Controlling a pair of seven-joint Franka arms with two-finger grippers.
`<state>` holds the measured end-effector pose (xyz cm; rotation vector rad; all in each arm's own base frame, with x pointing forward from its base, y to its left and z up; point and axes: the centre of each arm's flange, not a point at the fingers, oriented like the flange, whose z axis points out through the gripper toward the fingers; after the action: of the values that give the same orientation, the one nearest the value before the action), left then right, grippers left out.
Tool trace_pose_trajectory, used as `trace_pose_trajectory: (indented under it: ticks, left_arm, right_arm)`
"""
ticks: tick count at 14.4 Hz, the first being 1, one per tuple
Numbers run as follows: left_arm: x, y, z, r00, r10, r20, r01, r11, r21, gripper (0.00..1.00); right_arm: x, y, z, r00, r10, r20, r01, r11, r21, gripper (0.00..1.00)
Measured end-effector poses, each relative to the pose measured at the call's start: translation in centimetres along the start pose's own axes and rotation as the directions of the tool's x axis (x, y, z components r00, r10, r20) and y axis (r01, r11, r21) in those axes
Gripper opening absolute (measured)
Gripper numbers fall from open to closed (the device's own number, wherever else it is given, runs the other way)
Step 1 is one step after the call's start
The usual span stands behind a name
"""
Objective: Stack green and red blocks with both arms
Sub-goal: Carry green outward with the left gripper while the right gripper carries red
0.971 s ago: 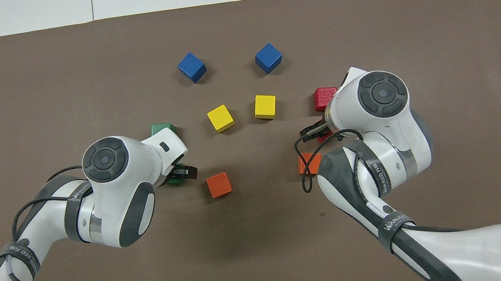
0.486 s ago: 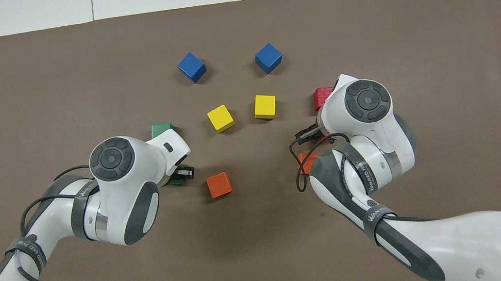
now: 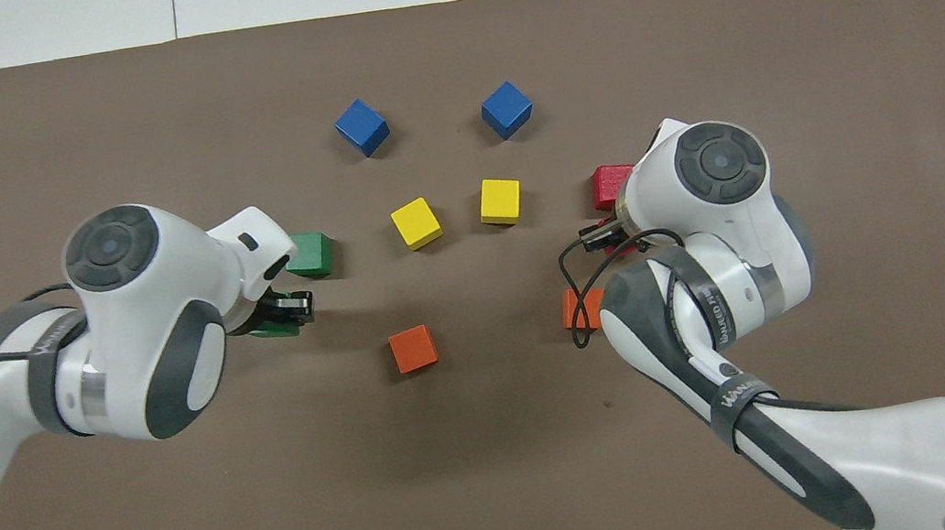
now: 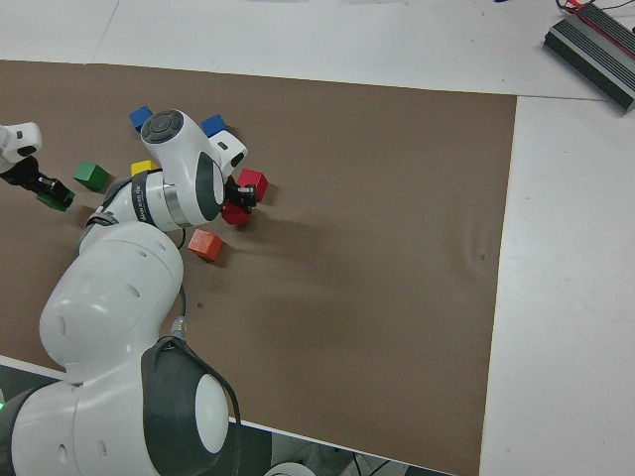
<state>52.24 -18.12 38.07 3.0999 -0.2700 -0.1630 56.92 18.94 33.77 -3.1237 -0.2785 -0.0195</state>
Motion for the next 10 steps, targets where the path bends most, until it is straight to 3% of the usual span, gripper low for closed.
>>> trace_pose_trajectory:
  ticks: [2, 5, 10]
  left_arm:
    - [-1.0, -4.5, -4.2, 0.999, -0.037, 0.004, 0.037, 0.999, -0.008, 0.55]
    - [-3.5, -13.2, -8.6, 0.996, -0.083, -0.014, 0.083, 0.996, -0.023, 0.55]
    - [-6.1, -23.5, -7.9, 0.998, -0.061, -0.018, 0.061, 0.998, -0.010, 0.55]
  right_arm:
    - [1.8, 4.4, -5.1, 0.999, 0.040, 0.005, -0.040, 0.999, 0.000, 0.54]
    - [3.1, 13.7, -11.7, 0.993, 0.112, -0.036, -0.112, 0.994, 0.000, 0.54]
    - [2.0, 23.1, -10.2, 0.969, 0.243, -0.036, -0.244, 0.970, -0.004, 0.54]
